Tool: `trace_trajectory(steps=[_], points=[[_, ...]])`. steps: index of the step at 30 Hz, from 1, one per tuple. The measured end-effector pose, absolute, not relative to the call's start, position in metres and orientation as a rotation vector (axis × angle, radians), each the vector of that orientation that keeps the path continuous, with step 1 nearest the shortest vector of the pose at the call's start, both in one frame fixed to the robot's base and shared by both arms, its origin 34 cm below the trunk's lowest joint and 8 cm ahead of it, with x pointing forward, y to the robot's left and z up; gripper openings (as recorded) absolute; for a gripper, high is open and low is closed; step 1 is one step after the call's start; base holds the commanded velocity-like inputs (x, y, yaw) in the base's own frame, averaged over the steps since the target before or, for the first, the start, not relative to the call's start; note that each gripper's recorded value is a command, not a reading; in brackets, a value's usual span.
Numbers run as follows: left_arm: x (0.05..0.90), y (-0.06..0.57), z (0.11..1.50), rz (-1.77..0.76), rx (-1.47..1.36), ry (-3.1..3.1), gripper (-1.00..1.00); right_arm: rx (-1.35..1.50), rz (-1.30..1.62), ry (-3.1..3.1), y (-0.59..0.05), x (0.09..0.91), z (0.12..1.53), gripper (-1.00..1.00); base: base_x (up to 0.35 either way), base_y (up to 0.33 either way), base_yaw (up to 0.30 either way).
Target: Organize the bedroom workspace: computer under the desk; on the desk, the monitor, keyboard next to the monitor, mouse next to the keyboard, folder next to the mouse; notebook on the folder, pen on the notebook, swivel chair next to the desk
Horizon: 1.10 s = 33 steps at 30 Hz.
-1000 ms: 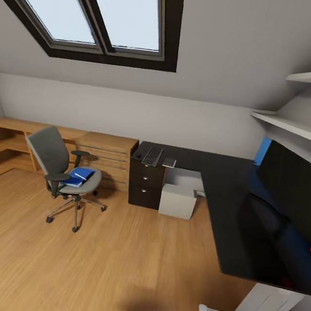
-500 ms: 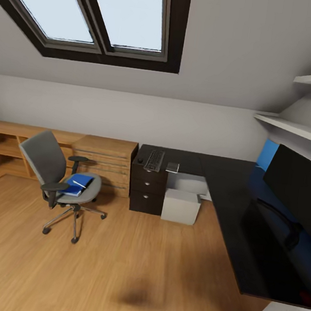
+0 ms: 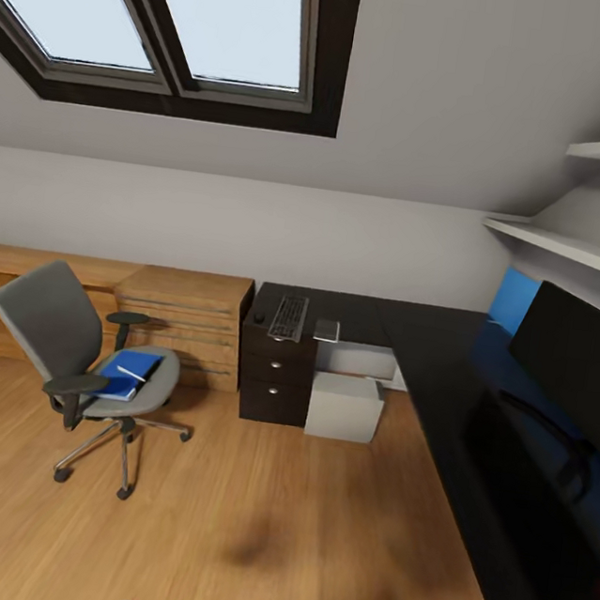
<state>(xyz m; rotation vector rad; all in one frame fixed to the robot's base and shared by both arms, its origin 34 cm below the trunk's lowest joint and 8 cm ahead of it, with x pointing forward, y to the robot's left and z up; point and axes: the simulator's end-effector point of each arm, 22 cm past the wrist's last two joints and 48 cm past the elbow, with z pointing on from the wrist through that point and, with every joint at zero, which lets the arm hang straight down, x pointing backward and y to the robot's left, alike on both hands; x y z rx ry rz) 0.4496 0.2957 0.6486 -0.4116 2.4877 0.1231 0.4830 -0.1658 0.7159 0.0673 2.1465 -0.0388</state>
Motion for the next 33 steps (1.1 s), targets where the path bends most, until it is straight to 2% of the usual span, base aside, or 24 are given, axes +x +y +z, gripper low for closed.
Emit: trace_trajectory(steps=[13,17,24,33], points=[[0.46,0.289,0.653,0.1,-0.396,2.468,1.0,0.087,-0.045,2.088,-0.172,0.496,0.729,1.0,0.317,0.097,0.0],[0.5,0.263,0.677,0.008,-0.392,2.39,1.0,0.132,-0.053,2.052,-0.179,0.514,0.742,1.0,0.322,0.017,0.0],[0.581,0.198,0.753,-0.198,-0.351,2.32,1.0,0.351,-0.029,1.912,-0.201,0.608,0.8,1.0,0.325,0.002,0.0],[0.629,0.181,0.854,-0.152,-0.383,2.232,1.0,0.704,0.048,1.8,-0.237,0.672,0.842,1.0,0.326,0.0,0.0]])
